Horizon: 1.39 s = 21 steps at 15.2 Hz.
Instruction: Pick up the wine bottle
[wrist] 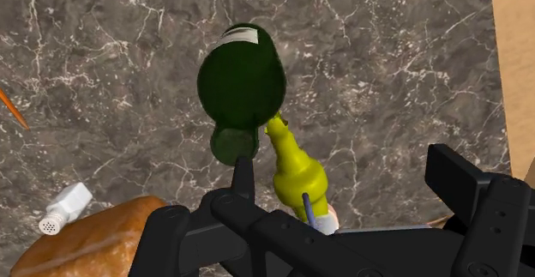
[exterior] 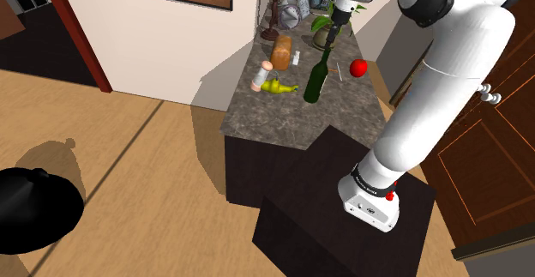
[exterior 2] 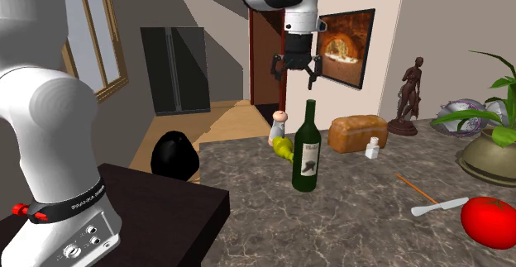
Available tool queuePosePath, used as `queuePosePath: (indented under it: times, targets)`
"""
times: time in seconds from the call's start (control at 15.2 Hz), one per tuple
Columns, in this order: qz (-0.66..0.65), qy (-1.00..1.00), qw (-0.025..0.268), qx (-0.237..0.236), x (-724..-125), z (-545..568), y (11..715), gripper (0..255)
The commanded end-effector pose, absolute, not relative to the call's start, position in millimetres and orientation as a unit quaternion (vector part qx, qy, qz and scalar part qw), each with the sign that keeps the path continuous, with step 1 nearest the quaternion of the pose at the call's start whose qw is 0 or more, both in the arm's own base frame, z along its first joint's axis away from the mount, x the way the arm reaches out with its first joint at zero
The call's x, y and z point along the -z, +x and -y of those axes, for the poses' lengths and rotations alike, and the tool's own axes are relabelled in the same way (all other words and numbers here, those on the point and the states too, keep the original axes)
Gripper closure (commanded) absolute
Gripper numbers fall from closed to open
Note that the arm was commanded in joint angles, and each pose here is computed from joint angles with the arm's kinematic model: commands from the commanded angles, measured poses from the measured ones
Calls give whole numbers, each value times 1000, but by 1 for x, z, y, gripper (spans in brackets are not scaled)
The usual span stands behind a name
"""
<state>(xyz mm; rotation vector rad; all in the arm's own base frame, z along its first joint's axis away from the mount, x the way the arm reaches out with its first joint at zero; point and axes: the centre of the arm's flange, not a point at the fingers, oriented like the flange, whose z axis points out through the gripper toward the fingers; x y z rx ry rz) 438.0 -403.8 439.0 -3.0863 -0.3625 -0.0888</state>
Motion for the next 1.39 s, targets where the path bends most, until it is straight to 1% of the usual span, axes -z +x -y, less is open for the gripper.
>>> queuePosePath:
  times: [0.0,0.2,0.79,0.86,1.32]
  targets:
    - [119,-992,19,27,-426,427,445,0]
    - [120,-992,22,25,-410,459,455,0]
    - [120,-992,22,25,-370,459,455,0]
    - [120,-992,22,25,-370,459,455,255]
    - [120,-992,22,25,-370,459,456,255]
